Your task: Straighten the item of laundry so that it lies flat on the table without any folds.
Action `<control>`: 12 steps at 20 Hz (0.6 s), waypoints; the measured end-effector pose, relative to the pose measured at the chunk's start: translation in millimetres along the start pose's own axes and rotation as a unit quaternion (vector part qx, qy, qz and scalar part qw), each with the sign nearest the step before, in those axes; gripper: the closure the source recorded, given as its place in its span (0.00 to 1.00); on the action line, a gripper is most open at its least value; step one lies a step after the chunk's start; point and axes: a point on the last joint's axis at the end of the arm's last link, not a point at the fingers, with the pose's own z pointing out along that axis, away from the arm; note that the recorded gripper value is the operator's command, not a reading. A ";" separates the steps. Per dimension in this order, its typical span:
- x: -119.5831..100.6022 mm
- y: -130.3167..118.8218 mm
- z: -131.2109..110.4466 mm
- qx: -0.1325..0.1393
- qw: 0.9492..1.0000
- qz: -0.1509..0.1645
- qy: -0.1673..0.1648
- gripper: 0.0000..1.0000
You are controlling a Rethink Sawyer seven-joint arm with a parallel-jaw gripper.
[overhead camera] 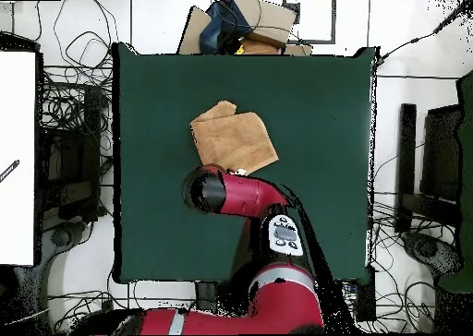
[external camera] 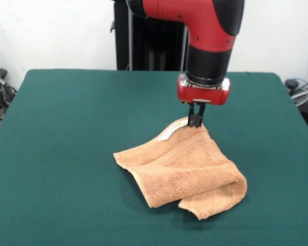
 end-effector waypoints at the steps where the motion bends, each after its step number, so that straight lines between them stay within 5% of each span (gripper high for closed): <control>1: 0.0 -0.3 1.8 0.000 1.000 0.000 0.001 1.00; 12: 13.8 0.2 33.9 -0.002 1.000 0.001 0.026 1.00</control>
